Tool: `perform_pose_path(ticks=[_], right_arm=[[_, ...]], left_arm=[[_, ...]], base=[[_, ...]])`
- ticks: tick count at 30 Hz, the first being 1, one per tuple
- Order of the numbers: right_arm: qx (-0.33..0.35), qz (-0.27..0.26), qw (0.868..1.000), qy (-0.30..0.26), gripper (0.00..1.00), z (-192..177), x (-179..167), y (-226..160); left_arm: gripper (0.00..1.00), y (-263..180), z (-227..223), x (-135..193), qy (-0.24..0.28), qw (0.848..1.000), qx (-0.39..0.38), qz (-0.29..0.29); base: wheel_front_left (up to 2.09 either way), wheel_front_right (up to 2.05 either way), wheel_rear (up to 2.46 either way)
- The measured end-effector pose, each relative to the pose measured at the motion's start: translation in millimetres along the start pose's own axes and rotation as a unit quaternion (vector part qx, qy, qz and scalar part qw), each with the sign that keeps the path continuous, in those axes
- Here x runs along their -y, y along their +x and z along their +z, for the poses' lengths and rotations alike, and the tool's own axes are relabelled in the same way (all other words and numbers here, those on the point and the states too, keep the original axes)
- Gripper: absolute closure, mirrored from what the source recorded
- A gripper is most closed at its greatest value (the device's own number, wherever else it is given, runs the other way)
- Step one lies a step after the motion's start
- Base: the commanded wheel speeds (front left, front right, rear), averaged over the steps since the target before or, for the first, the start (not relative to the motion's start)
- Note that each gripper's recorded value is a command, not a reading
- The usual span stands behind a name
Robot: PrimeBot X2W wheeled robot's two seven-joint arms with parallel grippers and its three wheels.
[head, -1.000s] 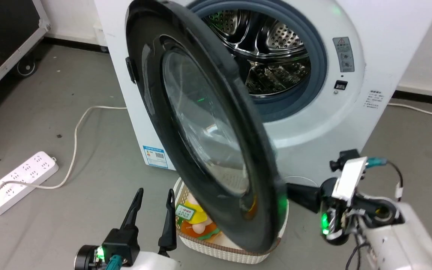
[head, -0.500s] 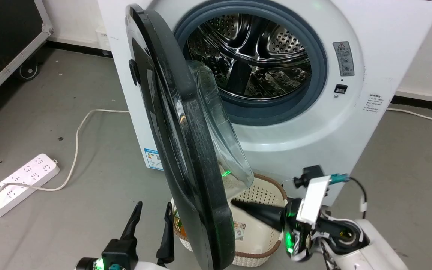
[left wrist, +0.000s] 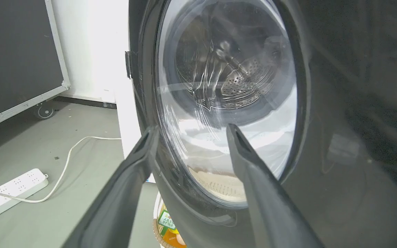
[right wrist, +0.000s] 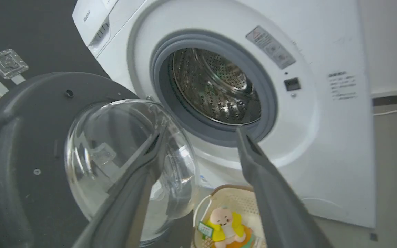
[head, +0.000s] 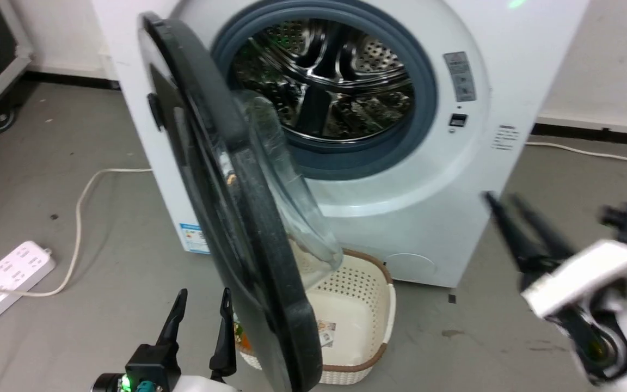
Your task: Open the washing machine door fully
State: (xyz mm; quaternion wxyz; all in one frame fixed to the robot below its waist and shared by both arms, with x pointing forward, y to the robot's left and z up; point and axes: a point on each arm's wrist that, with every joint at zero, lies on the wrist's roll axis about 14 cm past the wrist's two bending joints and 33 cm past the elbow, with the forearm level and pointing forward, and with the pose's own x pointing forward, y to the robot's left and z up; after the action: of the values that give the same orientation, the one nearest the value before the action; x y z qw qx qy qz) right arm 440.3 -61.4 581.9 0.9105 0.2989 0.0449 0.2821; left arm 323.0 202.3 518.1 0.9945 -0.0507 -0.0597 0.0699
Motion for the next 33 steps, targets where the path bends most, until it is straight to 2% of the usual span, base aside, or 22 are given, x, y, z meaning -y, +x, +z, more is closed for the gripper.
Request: perform_pose_path(ticks=[2,4,7,10,14,20,27,28,29,30,33], right_arm=[[0.047,-0.029,0.995,-0.079,0.0,17.7,18.9,-15.6],[0.082,-0.06,0.986,-0.132,0.0,27.5,35.8,-32.4],[0.116,-0.111,0.967,-0.198,0.0,34.4,57.9,-60.3],[0.129,-0.159,0.949,-0.239,0.0,30.5,69.9,-84.6],[0.123,-0.203,0.934,-0.267,0.0,12.4,73.6,-107.8],[0.074,-0.23,0.924,-0.298,0.0,-17.7,82.3,-133.8],[0.073,-0.231,0.928,-0.282,0.0,-22.9,82.7,-137.2],[0.075,-0.23,0.928,-0.282,0.0,-21.7,81.9,-136.8],[0.078,-0.229,0.929,-0.281,0.0,-20.7,80.9,-136.2],[0.079,-0.228,0.929,-0.281,0.0,-20.3,80.3,-135.6],[0.082,-0.225,0.929,-0.282,0.0,-19.0,79.0,-133.9]], left_arm=[[0.0,2.5,1.0,2.8,-0.001,1.0,0.002,-0.006],[0.0,4.5,1.9,6.2,-0.003,1.0,0.004,-0.015],[0.0,3.9,1.5,8.4,-0.005,1.0,0.003,-0.022],[0.0,2.0,-0.7,9.4,-0.006,1.0,0.0,-0.027],[0.0,0.9,-1.9,10.0,-0.008,0.999,-0.003,-0.032],[0.0,-5.1,-4.9,5.4,-0.009,0.999,-0.009,-0.035],[0.0,-11.3,0.2,1.7,-0.001,0.999,-0.001,-0.036],[0.12,-11.9,1.4,1.8,0.0,0.999,0.0,-0.037],[0.88,-12.1,3.0,2.2,-0.001,0.999,0.003,-0.039],[1.0,-12.0,5.3,2.2,0.0,0.999,0.007,-0.039],[1.0,-11.1,16.6,-0.1,0.001,0.999,0.024,-0.036]], base=[[0.0,0.0,0.0],[0.0,0.0,0.0],[0.0,0.0,0.0],[0.0,0.0,0.0],[0.0,0.0,0.0],[0.0,0.0,0.0],[0.0,0.0,0.0],[0.0,0.0,0.0],[0.0,0.0,0.0],[0.0,0.0,0.0],[0.0,0.0,0.0]])
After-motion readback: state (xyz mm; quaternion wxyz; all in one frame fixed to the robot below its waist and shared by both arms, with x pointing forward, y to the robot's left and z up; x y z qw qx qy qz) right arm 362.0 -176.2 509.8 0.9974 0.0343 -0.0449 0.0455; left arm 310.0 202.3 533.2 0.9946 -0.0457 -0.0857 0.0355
